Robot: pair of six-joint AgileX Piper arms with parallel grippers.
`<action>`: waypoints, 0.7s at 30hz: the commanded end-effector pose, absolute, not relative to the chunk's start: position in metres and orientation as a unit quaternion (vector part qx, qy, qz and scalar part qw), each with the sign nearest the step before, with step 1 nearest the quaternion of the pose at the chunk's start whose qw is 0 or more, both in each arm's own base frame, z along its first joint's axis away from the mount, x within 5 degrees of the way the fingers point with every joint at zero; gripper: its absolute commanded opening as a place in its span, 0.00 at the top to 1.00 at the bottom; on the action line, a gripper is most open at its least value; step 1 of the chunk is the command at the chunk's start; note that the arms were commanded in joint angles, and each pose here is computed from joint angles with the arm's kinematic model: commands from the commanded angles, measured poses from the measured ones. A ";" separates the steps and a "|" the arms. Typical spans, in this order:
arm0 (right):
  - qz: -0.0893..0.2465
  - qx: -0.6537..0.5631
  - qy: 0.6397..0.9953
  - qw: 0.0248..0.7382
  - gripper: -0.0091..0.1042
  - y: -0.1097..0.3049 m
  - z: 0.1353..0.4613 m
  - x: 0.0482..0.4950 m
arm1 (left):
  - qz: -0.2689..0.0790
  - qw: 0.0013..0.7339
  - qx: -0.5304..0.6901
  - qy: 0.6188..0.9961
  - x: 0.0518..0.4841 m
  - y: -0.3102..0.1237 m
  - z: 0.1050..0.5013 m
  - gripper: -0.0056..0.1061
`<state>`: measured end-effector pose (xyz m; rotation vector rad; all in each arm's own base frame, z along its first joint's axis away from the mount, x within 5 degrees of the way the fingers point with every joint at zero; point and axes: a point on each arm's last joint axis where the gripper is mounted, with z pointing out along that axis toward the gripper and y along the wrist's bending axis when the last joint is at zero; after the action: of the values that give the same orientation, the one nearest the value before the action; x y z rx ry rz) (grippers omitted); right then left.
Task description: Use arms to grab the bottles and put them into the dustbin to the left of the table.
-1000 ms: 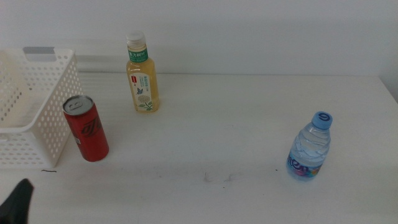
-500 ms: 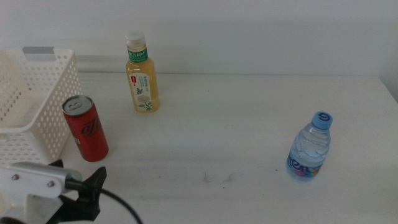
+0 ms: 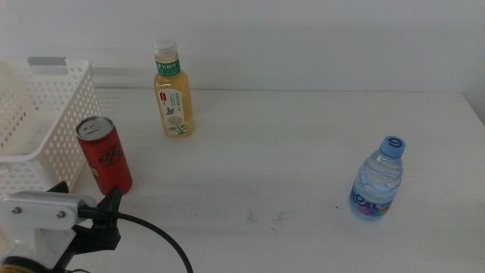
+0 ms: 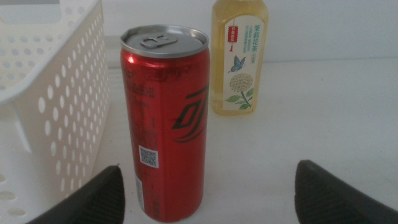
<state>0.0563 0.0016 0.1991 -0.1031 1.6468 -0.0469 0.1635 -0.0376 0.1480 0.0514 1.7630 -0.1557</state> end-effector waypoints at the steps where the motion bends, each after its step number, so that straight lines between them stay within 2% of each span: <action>1: -0.025 -0.044 0.730 0.681 0.20 0.001 0.199 0.056 | -0.067 0.639 0.013 0.766 0.164 -0.037 0.149 0.11; 4: -0.025 -0.044 0.730 0.681 0.20 0.001 0.199 0.056 | -0.062 0.622 0.002 0.780 0.163 -0.035 0.145 0.11; 6: -0.025 -0.044 0.730 0.681 0.20 0.001 0.199 0.056 | -0.049 0.628 0.004 0.777 0.163 -0.033 0.146 0.11; 12: -0.025 -0.044 0.730 0.681 0.20 0.001 0.199 0.056 | -0.025 0.584 0.013 0.811 0.180 -0.037 0.142 0.11; 17: -0.025 -0.044 0.730 0.681 0.20 0.001 0.199 0.056 | 0.000 0.593 0.009 0.805 0.191 -0.037 0.148 0.11; 21: -0.025 -0.044 0.730 0.681 0.20 0.001 0.199 0.056 | 0.005 0.590 0.008 0.807 0.197 -0.036 0.146 0.11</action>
<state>0.0563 0.0016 0.1991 -0.1031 1.6468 -0.0469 0.1947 -0.0378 0.1460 0.0332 1.8826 0.0007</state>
